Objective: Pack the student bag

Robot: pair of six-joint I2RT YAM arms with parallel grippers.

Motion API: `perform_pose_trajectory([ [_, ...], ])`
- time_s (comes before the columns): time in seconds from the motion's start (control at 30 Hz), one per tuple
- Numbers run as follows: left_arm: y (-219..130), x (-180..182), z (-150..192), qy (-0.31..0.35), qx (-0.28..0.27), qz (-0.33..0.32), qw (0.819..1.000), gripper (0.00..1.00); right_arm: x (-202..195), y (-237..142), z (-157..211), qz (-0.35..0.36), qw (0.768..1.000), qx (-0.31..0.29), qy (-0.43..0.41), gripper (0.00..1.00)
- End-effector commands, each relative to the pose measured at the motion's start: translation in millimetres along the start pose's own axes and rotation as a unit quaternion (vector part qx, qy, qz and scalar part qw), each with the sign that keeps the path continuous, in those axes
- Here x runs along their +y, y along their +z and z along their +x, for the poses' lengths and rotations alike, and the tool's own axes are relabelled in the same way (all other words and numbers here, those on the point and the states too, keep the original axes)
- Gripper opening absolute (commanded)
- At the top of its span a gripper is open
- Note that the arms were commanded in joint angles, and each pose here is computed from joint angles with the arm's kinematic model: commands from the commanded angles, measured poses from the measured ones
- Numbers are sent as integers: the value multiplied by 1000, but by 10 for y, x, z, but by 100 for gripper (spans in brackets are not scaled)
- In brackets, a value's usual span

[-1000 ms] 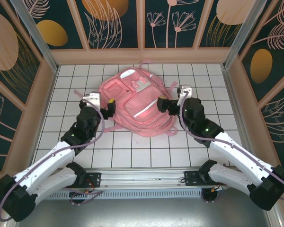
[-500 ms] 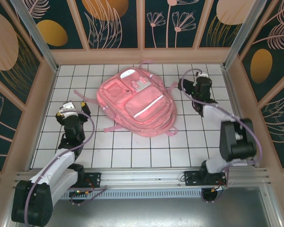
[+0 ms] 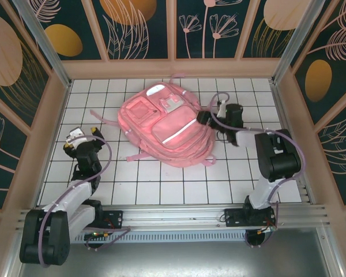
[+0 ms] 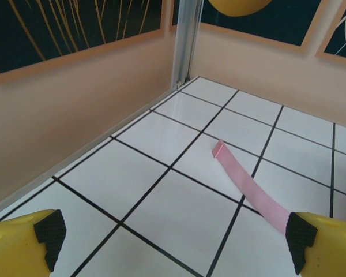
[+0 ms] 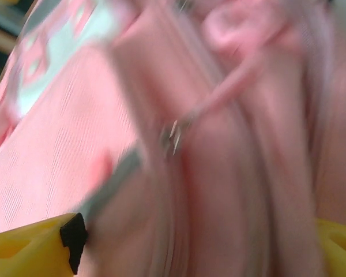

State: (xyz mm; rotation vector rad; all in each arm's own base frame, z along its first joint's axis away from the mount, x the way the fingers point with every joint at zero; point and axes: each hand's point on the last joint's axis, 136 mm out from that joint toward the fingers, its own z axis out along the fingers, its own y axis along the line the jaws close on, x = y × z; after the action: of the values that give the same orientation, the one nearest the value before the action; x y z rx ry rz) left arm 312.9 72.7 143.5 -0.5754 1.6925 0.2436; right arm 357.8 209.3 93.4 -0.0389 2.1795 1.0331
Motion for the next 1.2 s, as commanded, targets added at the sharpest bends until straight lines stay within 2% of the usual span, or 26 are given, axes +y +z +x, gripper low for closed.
perform_pose_trajectory([
  [0.0, 61, -41, -74, -41, -19, 21, 999, 99, 555, -295, 158, -85, 996, -15, -31, 87],
  [0.1, 141, -130, -35, -50, -19, 41, 998, 99, 671, -511, 139, -84, 994, -27, -67, 89],
  [0.17, 213, -176, 5, -45, -13, 45, 998, 99, 624, -666, -48, -42, 992, -65, -101, 91],
  [0.27, 231, -351, -48, -14, -28, 90, 996, 99, 513, -949, -440, 35, 978, -139, -149, 92],
  [0.4, 240, -607, -93, 44, -49, 153, 986, 99, 90, -1430, -948, 192, 927, -268, -181, 93],
  [0.53, 185, -764, 84, 72, -53, 210, 974, 99, -343, -1881, -1123, 285, 867, -365, -184, 94],
  [0.6, 183, -784, 87, 71, -61, 216, 972, 99, -493, -2026, -1126, 310, 844, -390, -196, 94],
  [0.67, 256, -690, 98, 61, -52, 184, 980, 99, -706, -2101, -1109, 332, 835, -397, -189, 94],
  [0.77, 335, -624, 92, 54, -45, 155, 985, 99, -1081, -2111, -1036, 348, 838, -392, -150, 99],
  [0.93, 344, -716, 132, 70, -35, 178, 981, 99, -1337, -1933, -877, 330, 855, -369, -157, 99],
  [1.0, 346, -717, 131, 70, -35, 178, 981, 99, -1289, -1901, -830, 308, 850, -387, -183, 99],
  [1.03, 345, -716, 132, 70, -35, 178, 981, 99, -1282, -1845, -843, 304, 855, -374, -190, 99],
  [1.07, 344, -716, 132, 69, -35, 178, 981, 99, -1338, -1668, -842, 301, 875, -328, -189, 99],
  [1.17, 346, -718, 130, 70, -35, 178, 981, 99, -1346, -1477, -877, 289, 888, -295, -203, 99],
])
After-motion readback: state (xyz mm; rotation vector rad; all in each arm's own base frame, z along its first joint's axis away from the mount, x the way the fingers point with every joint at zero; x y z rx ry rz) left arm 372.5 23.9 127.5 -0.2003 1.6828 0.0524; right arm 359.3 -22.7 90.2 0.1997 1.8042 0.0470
